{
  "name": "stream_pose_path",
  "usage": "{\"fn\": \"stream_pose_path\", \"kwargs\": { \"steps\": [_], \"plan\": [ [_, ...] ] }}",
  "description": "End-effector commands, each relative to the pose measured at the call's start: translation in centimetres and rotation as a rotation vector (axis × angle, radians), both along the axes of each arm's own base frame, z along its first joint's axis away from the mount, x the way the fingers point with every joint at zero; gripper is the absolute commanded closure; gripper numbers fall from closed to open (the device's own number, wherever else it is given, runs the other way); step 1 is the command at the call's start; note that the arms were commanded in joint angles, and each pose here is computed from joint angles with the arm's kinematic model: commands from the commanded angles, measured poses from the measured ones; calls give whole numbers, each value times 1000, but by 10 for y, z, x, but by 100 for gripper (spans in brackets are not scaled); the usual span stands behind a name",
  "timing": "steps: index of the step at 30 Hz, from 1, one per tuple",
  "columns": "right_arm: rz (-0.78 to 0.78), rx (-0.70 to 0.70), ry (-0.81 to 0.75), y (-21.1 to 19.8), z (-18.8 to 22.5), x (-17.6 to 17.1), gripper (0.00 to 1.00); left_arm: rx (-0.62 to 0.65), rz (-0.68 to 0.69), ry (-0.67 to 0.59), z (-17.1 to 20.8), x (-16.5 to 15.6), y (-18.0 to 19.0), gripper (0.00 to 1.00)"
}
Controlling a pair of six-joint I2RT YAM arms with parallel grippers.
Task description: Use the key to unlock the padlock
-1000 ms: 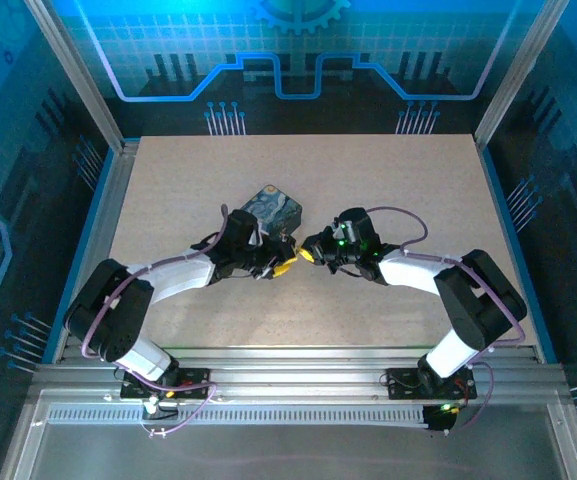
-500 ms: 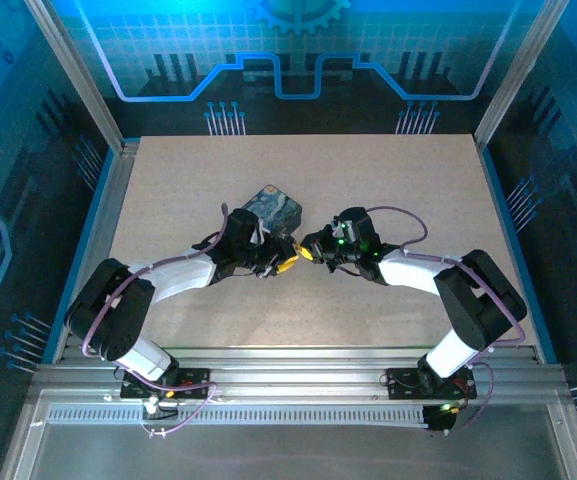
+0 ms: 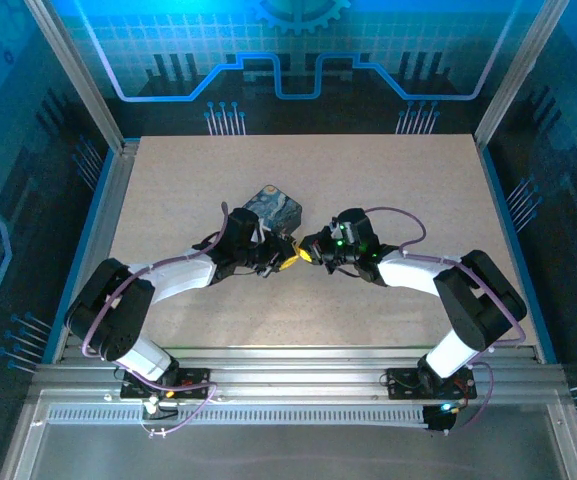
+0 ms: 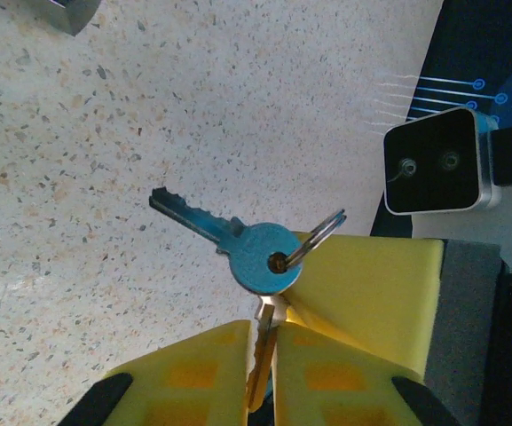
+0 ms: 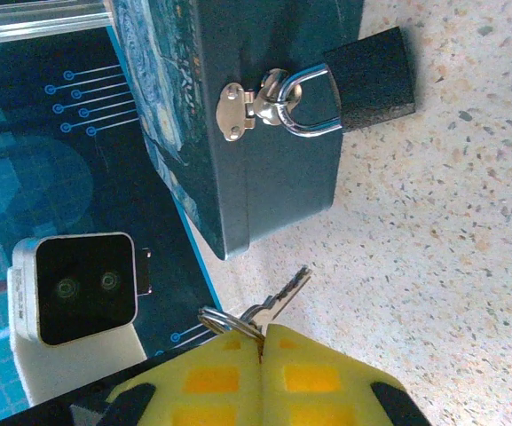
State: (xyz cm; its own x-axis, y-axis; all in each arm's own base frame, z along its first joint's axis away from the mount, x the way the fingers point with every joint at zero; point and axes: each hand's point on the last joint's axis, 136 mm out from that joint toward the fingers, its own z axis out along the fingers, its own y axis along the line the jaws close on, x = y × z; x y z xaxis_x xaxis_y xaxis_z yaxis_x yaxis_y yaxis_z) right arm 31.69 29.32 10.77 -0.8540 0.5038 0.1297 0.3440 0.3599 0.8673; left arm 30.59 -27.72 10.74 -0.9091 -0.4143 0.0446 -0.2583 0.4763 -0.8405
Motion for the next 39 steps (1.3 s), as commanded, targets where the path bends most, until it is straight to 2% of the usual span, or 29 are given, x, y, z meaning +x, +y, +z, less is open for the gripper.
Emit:
{"fn": "stream_pose_path", "kwargs": {
  "steps": [1, 4, 6, 12, 16, 18, 21, 25, 30, 39],
  "plan": [
    [17, -2, -20, 1, 5, -9, 100, 45, 6, -26, -3, 4, 7, 92],
    [17, -24, -28, -3, 4, -10, 100, 82, -7, -42, -5, 1, 15, 99],
    [24, -41, -42, -4, 4, -11, 97, 101, -32, -63, -5, -1, 19, 100],
    [44, -180, -85, -25, 1, -17, 73, 159, -186, -135, -3, -11, 22, 100],
    [63, -287, -157, -49, 4, -16, 64, 165, -297, -154, -1, -21, 18, 100],
    [134, -324, -245, -51, 13, -14, 62, 165, -355, -169, 3, -25, 15, 100],
    [318, -382, -380, -46, 26, -19, 61, 162, -430, -193, 9, -31, 12, 100],
    [503, -285, -492, -32, 40, -29, 60, 129, -511, -261, 23, -36, 7, 100],
    [631, -208, -642, -27, 56, -38, 61, 63, -594, -359, 43, -45, 0, 100],
    [722, -70, -699, -22, 55, -43, 64, 21, -638, -389, 56, -52, -3, 100]
  ]
}}
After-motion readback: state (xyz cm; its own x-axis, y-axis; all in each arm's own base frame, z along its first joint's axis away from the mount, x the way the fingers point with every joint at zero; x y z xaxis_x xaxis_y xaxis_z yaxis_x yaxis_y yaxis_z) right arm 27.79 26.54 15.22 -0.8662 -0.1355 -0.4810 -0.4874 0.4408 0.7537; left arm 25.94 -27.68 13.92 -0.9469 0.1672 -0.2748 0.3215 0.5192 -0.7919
